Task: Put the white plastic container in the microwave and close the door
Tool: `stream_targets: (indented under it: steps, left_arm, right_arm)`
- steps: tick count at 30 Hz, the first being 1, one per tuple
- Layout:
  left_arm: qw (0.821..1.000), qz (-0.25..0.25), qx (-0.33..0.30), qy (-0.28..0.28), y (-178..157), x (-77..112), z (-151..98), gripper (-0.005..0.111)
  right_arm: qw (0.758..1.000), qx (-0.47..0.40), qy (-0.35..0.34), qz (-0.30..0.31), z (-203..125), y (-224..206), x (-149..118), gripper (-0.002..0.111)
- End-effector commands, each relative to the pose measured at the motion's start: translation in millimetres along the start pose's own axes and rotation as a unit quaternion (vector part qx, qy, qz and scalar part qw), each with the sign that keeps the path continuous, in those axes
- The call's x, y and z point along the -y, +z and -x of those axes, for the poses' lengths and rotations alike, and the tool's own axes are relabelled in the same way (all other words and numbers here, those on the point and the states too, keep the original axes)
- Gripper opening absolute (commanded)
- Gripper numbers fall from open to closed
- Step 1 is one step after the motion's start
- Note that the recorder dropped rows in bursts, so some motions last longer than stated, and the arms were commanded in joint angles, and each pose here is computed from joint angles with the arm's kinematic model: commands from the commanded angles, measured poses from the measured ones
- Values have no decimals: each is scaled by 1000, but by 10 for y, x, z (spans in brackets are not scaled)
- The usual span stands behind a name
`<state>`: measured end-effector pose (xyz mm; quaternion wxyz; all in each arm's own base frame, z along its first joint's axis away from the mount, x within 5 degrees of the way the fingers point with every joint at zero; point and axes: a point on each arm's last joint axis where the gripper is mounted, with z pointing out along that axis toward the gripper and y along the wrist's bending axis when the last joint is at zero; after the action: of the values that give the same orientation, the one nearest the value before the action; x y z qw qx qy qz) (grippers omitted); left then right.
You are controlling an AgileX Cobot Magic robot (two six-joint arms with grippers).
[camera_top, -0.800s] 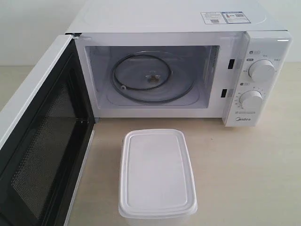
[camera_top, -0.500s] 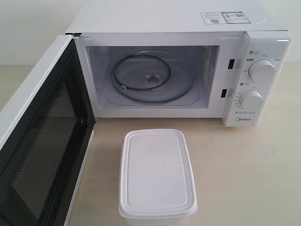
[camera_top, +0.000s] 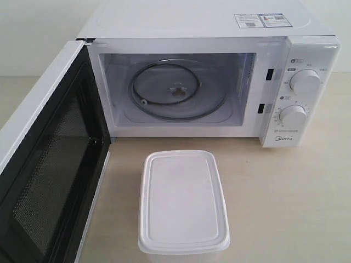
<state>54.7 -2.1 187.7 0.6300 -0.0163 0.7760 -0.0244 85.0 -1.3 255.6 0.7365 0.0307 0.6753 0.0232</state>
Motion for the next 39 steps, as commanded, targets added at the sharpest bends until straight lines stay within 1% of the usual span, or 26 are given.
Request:
stream_targets:
  steps: [1, 8, 10, 11, 13, 17, 19, 21, 24, 28, 29, 33, 36, 39]
  left_arm:
    - [1000, 2, 0, 0, 1, -3, -11, 4]
    - [1000, 2, 0, 0, 1, -3, -11, 4]
    - [1000, 2, 0, 0, 1, -3, -11, 4]
    - [1000, 2, 0, 0, 1, -3, -11, 4]
    - [1000, 2, 0, 0, 1, -3, -11, 4]
    - [1000, 2, 0, 0, 1, -3, -11, 4]
    - [1000, 2, 0, 0, 1, -3, -11, 4]
    - [1000, 2, 0, 0, 1, -3, -11, 4]
    - [1000, 2, 0, 0, 1, -3, -11, 4]
    - [1000, 2, 0, 0, 1, -3, -11, 4]
    - [1000, 2, 0, 0, 1, -3, -11, 4]
    - [1000, 2, 0, 0, 1, -3, -11, 4]
    - [1000, 2, 0, 0, 1, -3, -11, 4]
    - [1000, 2, 0, 0, 1, -3, -11, 4]
  right_arm:
    - [1000, 18, 1, -7, 49, 114, 10, 0]
    - [999, 49, 7, -8, 103, 123, 13, 0]
    - [998, 52, 33, -7, 107, 123, 13, 0]
    - [996, 50, 80, -4, 103, 123, 12, 0]
    - [993, 48, 107, -3, 101, 123, 12, 0]
    - [993, 50, 103, -4, 91, 197, 15, 0]
    - [995, 53, 88, 1, 77, 276, 6, 0]
    - [994, 55, 99, 0, 62, 339, 9, 0]
    - [992, 35, 123, -3, 5, 399, 13, 0]
    - [992, 29, 125, -4, -11, 414, 14, 0]
    - [992, 30, 122, -4, -9, 413, 14, 0]
    - [997, 39, 59, 10, 11, 412, -14, 0]
    - [998, 49, 25, 31, 38, 413, -54, 0]
    - [998, 52, -17, 34, 109, 462, -69, 0]
